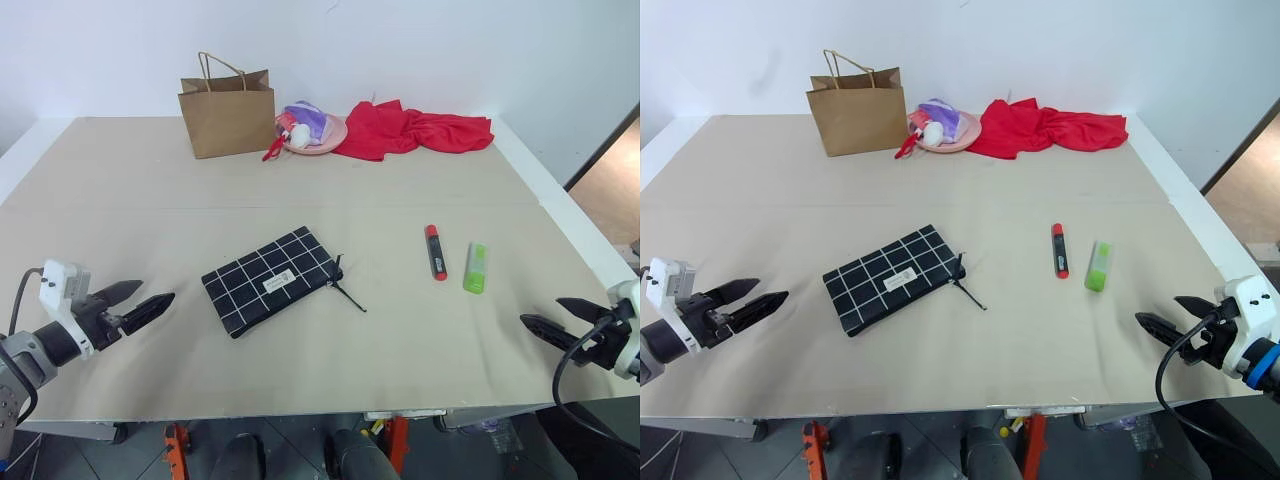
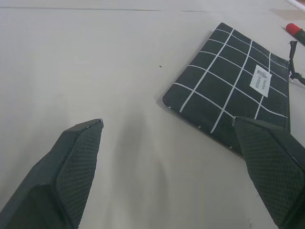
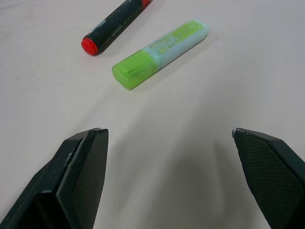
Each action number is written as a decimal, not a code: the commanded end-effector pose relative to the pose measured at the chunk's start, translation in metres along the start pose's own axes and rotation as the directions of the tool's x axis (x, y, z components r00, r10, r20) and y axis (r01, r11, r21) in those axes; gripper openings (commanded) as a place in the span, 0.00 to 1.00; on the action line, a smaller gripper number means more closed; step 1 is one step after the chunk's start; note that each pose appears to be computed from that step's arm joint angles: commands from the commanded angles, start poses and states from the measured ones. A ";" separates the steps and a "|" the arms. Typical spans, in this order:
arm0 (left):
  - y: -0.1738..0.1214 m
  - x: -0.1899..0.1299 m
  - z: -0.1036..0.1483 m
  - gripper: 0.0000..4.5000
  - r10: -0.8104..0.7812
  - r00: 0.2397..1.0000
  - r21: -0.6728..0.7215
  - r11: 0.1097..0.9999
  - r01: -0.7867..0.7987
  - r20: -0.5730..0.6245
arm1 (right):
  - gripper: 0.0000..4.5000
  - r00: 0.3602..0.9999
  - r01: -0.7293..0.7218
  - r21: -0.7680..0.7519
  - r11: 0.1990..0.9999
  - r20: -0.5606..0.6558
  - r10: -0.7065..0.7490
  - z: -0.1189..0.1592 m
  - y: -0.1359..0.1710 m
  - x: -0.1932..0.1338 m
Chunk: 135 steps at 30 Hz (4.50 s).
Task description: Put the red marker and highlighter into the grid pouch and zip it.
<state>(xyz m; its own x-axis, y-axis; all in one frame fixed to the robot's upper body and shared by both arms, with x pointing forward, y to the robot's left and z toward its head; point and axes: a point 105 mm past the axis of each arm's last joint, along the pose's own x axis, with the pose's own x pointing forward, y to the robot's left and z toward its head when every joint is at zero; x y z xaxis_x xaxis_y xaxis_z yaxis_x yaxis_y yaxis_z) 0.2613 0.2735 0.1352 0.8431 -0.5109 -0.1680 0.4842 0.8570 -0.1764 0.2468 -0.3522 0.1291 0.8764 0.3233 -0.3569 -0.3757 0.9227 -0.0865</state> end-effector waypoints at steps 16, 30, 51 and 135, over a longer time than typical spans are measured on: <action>0.011 0.004 0.018 1.00 -0.071 0.990 0.104 0.993 0.058 0.120 | 1.00 0.998 -0.031 -0.036 0.999 0.045 0.032 0.015 0.006 0.009; -0.023 0.015 -0.020 1.00 -0.298 0.928 0.617 0.693 0.373 -0.225 | 0.01 0.911 -0.333 -0.103 0.937 0.223 0.348 0.084 0.074 0.055; -0.069 0.048 -0.037 1.00 -0.465 0.806 0.764 0.342 0.546 -0.368 | 0.01 0.807 -0.524 -0.391 0.757 0.057 0.588 0.117 0.223 0.198; -0.108 0.134 0.052 0.00 -0.386 0.908 0.735 0.662 0.149 0.164 | 0.63 0.822 -0.467 -0.221 0.856 0.250 0.512 0.159 0.169 0.145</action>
<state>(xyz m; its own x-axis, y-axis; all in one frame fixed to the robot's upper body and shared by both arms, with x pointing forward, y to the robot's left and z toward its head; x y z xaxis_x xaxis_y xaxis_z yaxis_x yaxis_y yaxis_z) 0.3345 0.1160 0.1629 0.6117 -0.7909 0.0174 0.6498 0.5149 0.5591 0.3644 -0.1220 0.1968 0.6077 0.7840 -0.1267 -0.7929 0.6078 -0.0426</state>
